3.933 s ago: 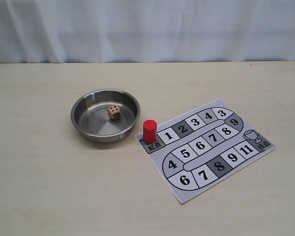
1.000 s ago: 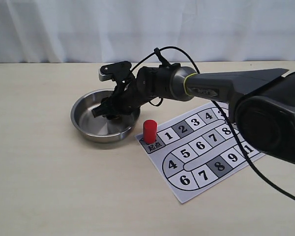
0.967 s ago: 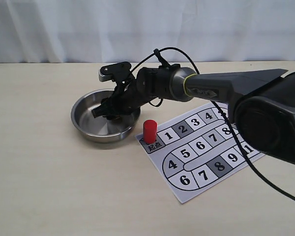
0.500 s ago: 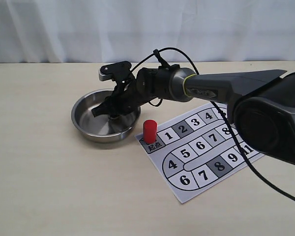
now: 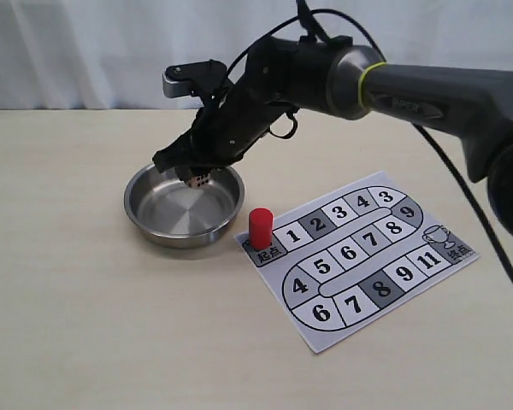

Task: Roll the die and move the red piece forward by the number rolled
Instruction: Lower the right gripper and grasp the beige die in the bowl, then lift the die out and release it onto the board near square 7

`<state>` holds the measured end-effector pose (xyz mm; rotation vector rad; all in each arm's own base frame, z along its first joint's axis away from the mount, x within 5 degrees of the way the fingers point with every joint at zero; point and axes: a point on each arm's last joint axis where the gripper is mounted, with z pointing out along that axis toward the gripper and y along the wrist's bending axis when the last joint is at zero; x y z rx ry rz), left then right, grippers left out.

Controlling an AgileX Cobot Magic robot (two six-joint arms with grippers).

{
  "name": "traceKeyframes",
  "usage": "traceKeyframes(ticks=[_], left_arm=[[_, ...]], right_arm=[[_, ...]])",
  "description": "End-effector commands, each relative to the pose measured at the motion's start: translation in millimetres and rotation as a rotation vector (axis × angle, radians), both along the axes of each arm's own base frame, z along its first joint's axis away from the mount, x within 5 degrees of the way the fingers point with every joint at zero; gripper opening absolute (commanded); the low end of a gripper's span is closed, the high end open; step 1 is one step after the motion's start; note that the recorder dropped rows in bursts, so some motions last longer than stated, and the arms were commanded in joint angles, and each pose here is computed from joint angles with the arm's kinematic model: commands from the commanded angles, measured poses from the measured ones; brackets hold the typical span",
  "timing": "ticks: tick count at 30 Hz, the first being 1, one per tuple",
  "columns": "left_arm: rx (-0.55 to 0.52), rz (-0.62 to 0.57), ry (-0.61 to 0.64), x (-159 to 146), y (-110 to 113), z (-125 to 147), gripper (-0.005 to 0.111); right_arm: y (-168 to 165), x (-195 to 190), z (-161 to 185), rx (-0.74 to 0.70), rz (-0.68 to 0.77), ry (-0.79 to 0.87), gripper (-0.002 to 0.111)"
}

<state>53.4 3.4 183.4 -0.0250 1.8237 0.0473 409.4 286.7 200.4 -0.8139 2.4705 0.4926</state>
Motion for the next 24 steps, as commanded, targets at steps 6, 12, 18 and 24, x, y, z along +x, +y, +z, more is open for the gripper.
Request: traceKeyframes(ticks=[6,12,18,24], left_arm=[[-0.006,0.001,-0.011,0,0,0,0.000],[-0.006,0.001,-0.011,0,0,0,0.000],[-0.006,0.001,-0.011,0,0,0,0.000],[-0.006,0.001,-0.011,0,0,0,0.000]], right_arm=[[-55,-18,16,-0.177,-0.129,-0.026,0.004],[-120,-26,11,-0.212,-0.240,0.009,0.004],[-190,-44,12,-0.246,-0.342,0.027,0.004],[-245,-65,-7,-0.342,-0.456,0.106,0.004]])
